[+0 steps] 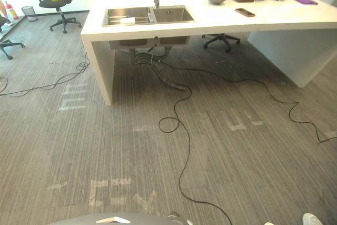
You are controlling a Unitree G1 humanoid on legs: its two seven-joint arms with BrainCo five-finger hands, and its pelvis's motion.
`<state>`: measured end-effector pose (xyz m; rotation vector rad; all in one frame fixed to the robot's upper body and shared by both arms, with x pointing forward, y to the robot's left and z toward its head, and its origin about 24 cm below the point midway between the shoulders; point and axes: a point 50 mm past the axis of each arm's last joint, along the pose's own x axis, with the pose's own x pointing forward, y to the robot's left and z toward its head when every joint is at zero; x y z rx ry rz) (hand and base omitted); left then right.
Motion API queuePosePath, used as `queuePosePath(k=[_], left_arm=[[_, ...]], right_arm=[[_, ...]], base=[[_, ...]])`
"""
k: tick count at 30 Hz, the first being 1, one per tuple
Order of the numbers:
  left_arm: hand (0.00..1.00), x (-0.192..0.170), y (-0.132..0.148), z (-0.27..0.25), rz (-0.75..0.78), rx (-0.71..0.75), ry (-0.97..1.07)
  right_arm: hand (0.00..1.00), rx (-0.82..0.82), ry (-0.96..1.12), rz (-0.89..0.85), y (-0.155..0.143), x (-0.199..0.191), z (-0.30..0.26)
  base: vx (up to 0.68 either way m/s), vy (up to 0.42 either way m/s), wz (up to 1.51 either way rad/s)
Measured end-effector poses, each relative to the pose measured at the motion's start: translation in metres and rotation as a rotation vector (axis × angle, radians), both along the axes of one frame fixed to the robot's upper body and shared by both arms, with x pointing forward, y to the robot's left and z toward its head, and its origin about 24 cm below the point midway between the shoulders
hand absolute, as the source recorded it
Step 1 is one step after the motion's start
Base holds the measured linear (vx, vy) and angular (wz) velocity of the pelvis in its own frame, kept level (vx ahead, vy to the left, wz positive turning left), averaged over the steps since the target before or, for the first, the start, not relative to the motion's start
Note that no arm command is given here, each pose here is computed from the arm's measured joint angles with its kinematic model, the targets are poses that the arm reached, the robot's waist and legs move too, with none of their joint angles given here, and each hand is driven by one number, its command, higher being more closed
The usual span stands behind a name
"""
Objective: Walk over to the sink, pick up the cup, carry it to the dishwasher, place the cup inside the dishwasher, then close the dishwasher door
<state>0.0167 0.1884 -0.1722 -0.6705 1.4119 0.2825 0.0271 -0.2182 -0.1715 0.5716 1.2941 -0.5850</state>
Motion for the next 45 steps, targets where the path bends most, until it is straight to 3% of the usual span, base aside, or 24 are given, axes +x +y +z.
queuePosePath(k=[6, 12, 17, 24, 30, 45], left_arm=[[0.00, 0.028, 0.005, 0.003, -0.092, 0.023, -0.073], [0.00, 0.051, 0.010, 0.008, -0.066, 0.111, -0.136], [0.00, 0.089, 0.001, 0.016, -0.059, 0.173, -0.276], [0.00, 0.101, -0.011, 0.017, -0.105, 0.229, -0.308], [0.00, 0.089, -0.014, 0.011, -0.086, 0.106, -0.276], [0.00, 0.072, -0.010, 0.005, -0.010, 0.111, -0.167]], right_arm=[[0.00, -0.021, -0.134, 0.046, 0.003, 0.043, 0.005], [0.00, -0.036, -0.304, 0.105, 0.013, 0.100, 0.018], [0.00, -0.037, -0.357, 0.181, 0.018, 0.117, 0.023], [0.00, 0.006, -0.371, 0.251, 0.023, 0.106, 0.019], [0.00, 0.003, -0.365, 0.242, 0.023, 0.097, 0.017], [0.00, 0.023, -0.197, 0.107, 0.015, 0.065, 0.007]], base=[[0.09, -0.079, 0.10], [0.03, -0.013, 0.15], [-0.02, 0.009, 0.02], [-0.07, 0.000, -0.04], [-0.08, -0.010, -0.01], [-0.02, 0.022, -0.09]])
